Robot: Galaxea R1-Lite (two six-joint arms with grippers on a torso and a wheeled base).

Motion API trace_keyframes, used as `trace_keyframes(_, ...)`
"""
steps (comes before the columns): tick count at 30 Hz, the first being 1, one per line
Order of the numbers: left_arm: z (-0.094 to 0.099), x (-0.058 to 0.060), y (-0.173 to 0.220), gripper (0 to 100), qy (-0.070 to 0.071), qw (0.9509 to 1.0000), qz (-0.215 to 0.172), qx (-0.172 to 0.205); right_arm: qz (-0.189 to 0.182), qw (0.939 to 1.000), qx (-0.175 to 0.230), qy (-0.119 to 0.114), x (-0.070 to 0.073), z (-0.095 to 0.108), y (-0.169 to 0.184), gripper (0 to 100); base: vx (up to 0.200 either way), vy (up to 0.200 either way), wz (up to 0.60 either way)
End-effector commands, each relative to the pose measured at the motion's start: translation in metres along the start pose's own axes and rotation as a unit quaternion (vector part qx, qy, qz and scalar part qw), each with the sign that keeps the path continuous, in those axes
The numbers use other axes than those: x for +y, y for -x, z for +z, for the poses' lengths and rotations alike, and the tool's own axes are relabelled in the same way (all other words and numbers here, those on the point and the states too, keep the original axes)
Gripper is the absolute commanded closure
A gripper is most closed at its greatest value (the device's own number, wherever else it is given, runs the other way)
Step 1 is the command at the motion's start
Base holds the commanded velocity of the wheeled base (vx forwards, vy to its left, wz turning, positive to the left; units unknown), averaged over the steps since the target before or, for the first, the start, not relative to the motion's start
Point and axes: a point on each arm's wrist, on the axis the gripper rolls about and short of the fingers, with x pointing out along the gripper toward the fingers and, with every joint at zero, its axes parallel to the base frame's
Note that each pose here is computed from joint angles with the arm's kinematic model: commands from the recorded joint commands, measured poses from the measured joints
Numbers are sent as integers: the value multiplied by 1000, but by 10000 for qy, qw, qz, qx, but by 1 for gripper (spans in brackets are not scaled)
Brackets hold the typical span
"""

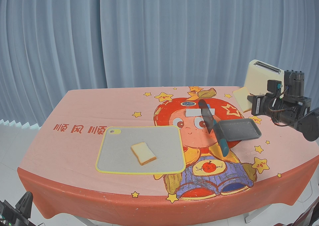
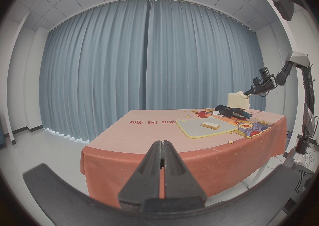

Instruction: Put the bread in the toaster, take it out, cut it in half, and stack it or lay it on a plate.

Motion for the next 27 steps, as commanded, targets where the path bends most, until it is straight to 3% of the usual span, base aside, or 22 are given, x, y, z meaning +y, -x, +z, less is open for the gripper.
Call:
trace_keyframes(1,-5,0,-1,100,1,10000,4,92,18,9999,134,-3,0,-7,-3,100,0,0,0)
trace_keyframes(18,-5,0,-1,100,1,10000,4,92,-59,9981,615,-25,-8,-31,-30,100,0,0,0)
trace_keyframes(27,-5,0,-1,100,1,10000,4,92,-158,9950,983,45,-9,-50,-29,100,0,0,0)
